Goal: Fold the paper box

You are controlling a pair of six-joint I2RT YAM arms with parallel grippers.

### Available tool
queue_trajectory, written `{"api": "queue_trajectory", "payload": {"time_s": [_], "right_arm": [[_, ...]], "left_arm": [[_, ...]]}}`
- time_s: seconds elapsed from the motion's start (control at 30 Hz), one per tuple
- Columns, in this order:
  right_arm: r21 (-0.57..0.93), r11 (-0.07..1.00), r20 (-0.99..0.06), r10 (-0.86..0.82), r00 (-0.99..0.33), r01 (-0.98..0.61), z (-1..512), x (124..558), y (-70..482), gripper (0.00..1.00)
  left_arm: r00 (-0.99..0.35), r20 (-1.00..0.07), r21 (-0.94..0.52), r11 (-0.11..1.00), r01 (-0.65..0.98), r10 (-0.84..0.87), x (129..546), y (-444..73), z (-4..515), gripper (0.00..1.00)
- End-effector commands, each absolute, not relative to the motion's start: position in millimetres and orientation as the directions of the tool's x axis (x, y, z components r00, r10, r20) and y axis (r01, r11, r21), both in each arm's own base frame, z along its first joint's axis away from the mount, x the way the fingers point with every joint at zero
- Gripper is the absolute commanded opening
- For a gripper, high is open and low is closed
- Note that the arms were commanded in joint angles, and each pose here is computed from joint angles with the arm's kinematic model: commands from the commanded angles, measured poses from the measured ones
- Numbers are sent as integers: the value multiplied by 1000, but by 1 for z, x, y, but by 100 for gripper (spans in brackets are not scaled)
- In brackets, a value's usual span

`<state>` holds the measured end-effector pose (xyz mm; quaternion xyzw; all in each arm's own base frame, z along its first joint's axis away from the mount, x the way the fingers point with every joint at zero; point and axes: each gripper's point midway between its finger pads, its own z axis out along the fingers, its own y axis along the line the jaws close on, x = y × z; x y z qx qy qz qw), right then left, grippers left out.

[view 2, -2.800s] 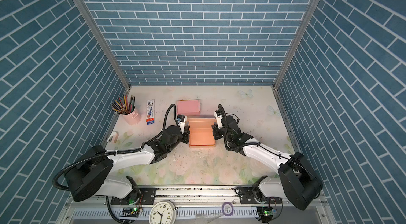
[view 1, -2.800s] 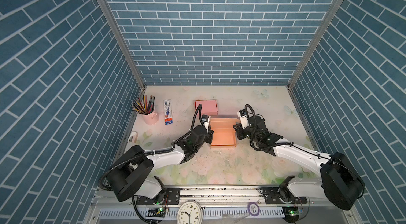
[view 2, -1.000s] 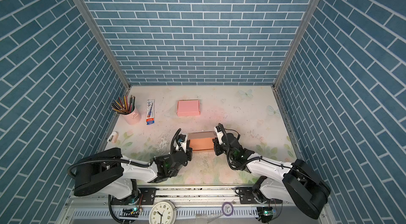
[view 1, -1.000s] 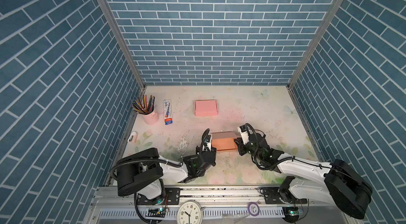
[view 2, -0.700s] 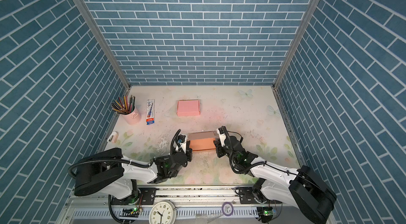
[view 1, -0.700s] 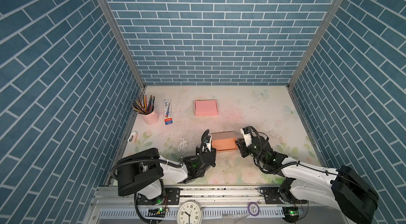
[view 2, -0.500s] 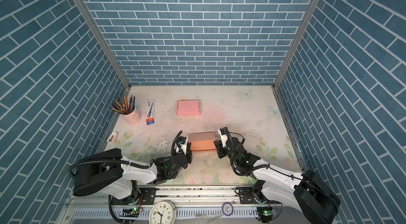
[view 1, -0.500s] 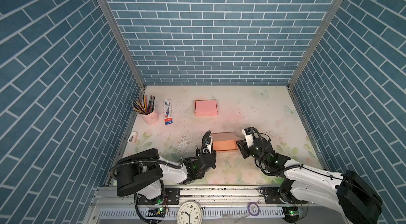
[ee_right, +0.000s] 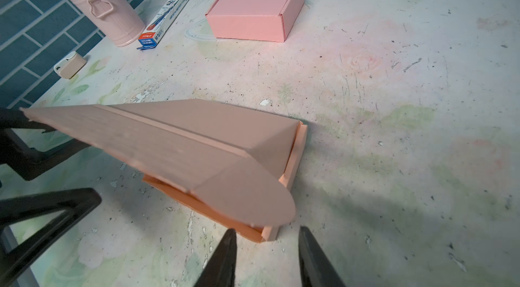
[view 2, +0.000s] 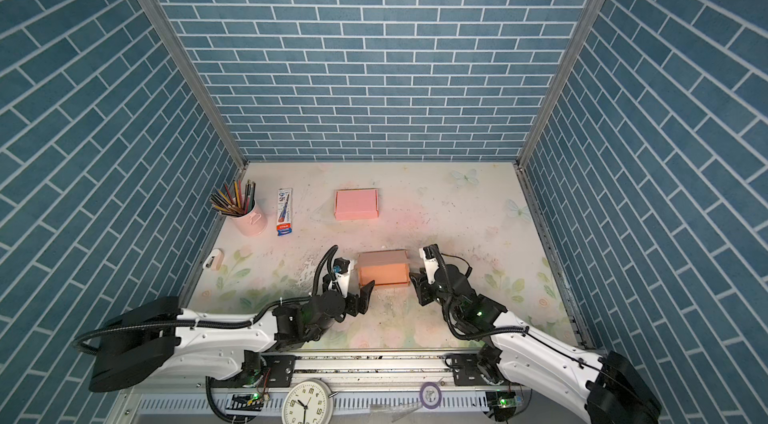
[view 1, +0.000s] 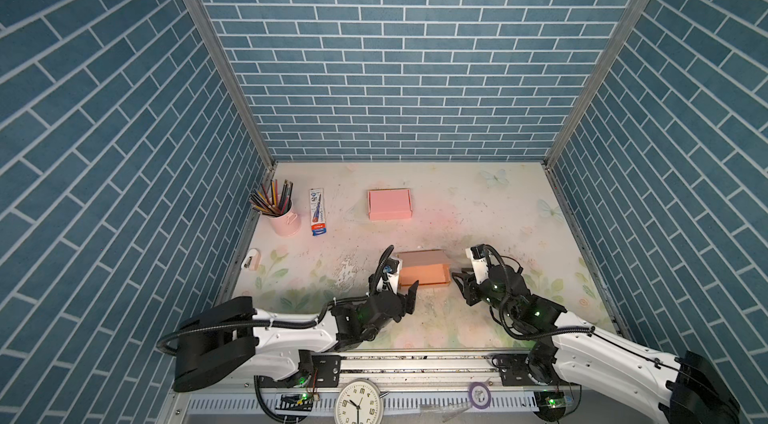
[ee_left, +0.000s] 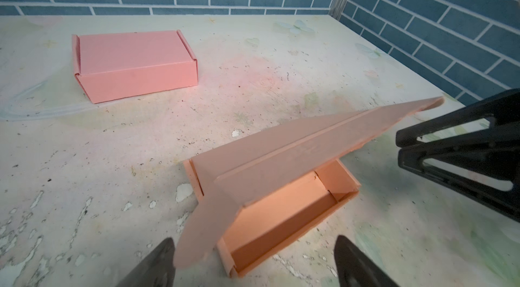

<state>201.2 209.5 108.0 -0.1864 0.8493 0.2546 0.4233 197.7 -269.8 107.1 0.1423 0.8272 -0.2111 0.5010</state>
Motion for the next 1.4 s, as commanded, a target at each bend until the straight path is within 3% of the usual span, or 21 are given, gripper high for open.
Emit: {"api": "queue_trajectory", "payload": {"time_s": [0.0,0.3,0.63,1.0,1.37], "right_arm": [[328,793,-789,-69,-610,-514,125,194,210,38],[337,726,-808,-104,-581,-600,178,181,218,39],[264,713,-845,-153,-512,-649,222,187,226,43],[245,704,-829,-204,-520,-666,227,232,243,46],[279,728,-800,-184,-571,-627,206,269,235,46]], "left_arm": [[-559,-821,-191,864,466,120,178,-262,95,88],[-596,-802,-320,814,484,40,159,-242,153,88],[-583,-812,-370,758,537,17,170,-270,215,88],[-641,-761,-461,777,428,-98,235,-254,212,88],[-659,-743,-462,800,382,-114,265,-240,197,88]]}}
